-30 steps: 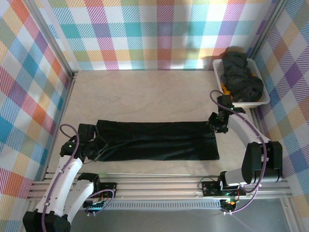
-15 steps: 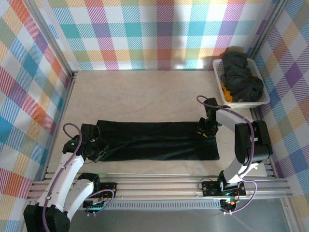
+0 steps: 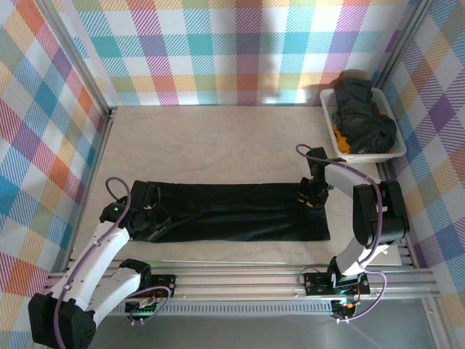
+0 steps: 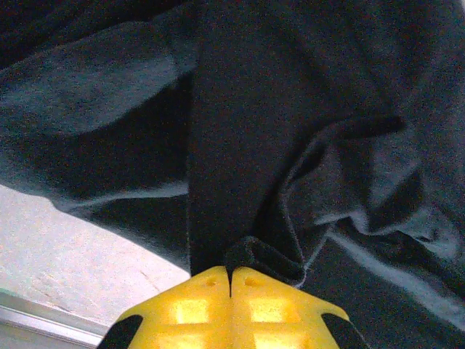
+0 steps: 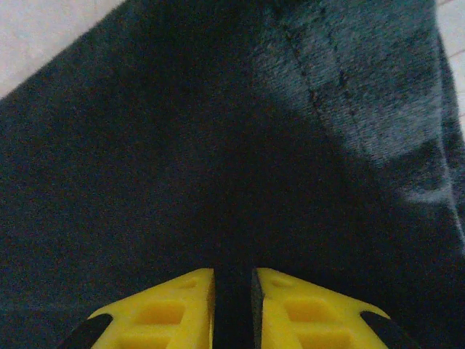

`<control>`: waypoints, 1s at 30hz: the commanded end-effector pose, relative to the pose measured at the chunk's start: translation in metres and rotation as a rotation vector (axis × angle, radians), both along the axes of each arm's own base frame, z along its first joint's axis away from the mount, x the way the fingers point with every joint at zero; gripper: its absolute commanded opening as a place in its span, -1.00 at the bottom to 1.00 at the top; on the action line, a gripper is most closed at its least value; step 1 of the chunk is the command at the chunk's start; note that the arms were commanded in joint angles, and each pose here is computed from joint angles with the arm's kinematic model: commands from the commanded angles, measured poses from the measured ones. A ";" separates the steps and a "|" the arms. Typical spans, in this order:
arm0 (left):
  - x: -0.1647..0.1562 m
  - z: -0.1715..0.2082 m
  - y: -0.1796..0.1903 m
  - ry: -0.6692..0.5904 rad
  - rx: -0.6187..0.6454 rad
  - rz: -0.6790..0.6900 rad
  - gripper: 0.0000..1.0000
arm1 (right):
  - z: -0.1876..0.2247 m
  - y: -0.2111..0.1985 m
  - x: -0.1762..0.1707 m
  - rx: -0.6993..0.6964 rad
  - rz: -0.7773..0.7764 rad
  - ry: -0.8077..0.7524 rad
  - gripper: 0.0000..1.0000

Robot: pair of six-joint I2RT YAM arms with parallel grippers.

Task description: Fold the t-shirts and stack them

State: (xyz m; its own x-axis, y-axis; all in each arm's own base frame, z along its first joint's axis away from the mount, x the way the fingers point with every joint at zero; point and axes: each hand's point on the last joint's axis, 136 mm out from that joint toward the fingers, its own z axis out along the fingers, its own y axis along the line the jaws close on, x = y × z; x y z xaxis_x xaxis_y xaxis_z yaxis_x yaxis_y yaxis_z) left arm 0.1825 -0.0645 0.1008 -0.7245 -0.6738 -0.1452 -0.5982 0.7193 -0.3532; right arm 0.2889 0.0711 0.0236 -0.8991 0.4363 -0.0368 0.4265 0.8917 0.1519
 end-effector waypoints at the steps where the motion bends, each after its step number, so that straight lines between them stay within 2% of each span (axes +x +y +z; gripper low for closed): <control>1: -0.004 0.010 -0.002 -0.015 0.014 0.002 -1.00 | 0.015 -0.004 0.004 -0.016 -0.001 -0.029 -0.57; 9: -0.009 -0.016 0.002 0.046 0.064 0.004 -1.00 | 0.027 -0.007 0.007 -0.029 0.005 -0.066 -0.56; 10: -0.011 -0.018 0.004 0.062 0.082 0.006 -0.85 | 0.029 -0.007 0.008 -0.028 0.008 -0.075 -0.54; 12: -0.012 -0.015 0.011 0.076 0.124 0.008 -0.23 | 0.034 -0.005 0.010 -0.019 0.019 -0.096 -0.54; 13: -0.011 -0.009 0.015 0.069 0.148 0.014 -0.06 | 0.037 -0.003 0.011 -0.010 0.027 -0.108 -0.53; 16: 0.000 0.014 0.021 0.005 0.185 0.022 0.08 | 0.045 0.007 0.014 0.026 0.063 -0.143 -0.52; 20: 0.034 0.032 0.018 -0.040 0.142 0.045 -0.07 | 0.048 0.028 0.017 0.077 0.128 -0.153 -0.50; 23: 0.075 0.030 0.020 -0.034 0.097 0.075 -0.24 | 0.044 0.044 0.021 0.138 0.163 -0.145 -0.53; 26: 0.121 0.016 0.017 -0.016 0.040 0.084 -0.34 | 0.040 0.051 0.026 0.159 0.175 -0.124 -0.54; 30: 0.158 -0.016 0.029 0.065 0.112 0.094 -0.43 | 0.032 0.050 0.031 0.137 0.179 -0.080 -0.53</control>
State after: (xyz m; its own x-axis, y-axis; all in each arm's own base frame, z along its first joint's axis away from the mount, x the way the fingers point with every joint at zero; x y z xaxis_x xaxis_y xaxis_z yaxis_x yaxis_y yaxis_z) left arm 0.3153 -0.0394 0.0929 -0.6584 -0.7349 -0.1627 -0.6990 0.6772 -0.2299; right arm 0.3141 0.1156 0.0557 -0.9491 0.3047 -0.0792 0.2691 0.9158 0.2981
